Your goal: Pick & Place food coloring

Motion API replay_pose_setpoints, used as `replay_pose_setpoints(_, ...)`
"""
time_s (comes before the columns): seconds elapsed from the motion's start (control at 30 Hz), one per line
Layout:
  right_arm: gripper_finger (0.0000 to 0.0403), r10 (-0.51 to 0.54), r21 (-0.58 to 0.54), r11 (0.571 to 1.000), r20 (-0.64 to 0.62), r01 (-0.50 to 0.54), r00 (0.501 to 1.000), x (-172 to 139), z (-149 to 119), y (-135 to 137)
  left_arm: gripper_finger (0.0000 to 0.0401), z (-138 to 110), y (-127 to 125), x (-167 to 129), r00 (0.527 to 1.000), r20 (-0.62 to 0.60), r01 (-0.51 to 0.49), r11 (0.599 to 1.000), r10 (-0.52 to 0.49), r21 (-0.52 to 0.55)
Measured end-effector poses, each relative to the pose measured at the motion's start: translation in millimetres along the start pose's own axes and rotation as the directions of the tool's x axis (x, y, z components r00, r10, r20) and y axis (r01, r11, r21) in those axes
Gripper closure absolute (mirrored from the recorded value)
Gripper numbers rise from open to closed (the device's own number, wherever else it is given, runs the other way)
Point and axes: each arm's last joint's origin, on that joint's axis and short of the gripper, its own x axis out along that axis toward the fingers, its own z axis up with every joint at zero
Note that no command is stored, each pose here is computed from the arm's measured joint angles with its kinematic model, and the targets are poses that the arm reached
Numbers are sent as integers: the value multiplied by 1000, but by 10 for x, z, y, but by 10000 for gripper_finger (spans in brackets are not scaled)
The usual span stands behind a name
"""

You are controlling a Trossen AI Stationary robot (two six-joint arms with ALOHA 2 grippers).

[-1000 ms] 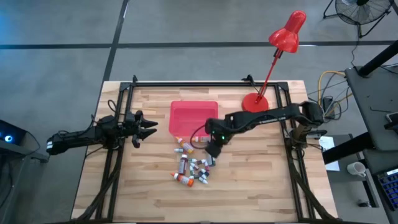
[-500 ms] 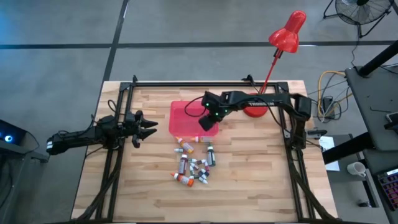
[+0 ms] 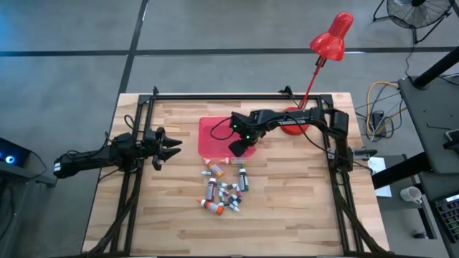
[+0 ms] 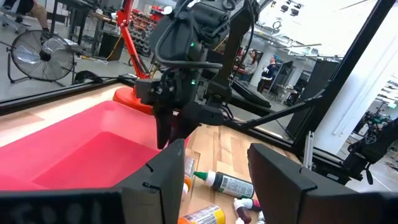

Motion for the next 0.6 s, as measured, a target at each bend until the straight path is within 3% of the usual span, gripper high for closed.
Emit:
replay_pose_setpoints(0.23, 228, -14, -174, 983, 239, 57, 971, -429, 1, 164, 252, 0, 0, 0, 1000, 0, 0, 1000, 0, 0)
replay_pose_setpoints(0.4, 230, 79, -335, 938, 442, 83, 893, -783, -51, 422, 252, 1, -1, 0, 1000, 1, 1, 1000, -1, 0)
replay_pose_setpoints(0.5, 232, 120, -363, 929, 477, 71, 870, -884, -76, 485, 252, 6, -2, 0, 1000, 6, 3, 1000, -3, -15)
replay_pose_setpoints(0.57, 232, 127, -352, 934, 481, 58, 867, -913, -85, 490, 252, 47, -19, -1, 999, 48, 29, 983, -21, -179)
replay_pose_setpoints(0.6, 232, 131, -348, 936, 480, 51, 868, -922, -87, 490, 252, 71, -29, -3, 997, 74, 52, 952, -31, -302)
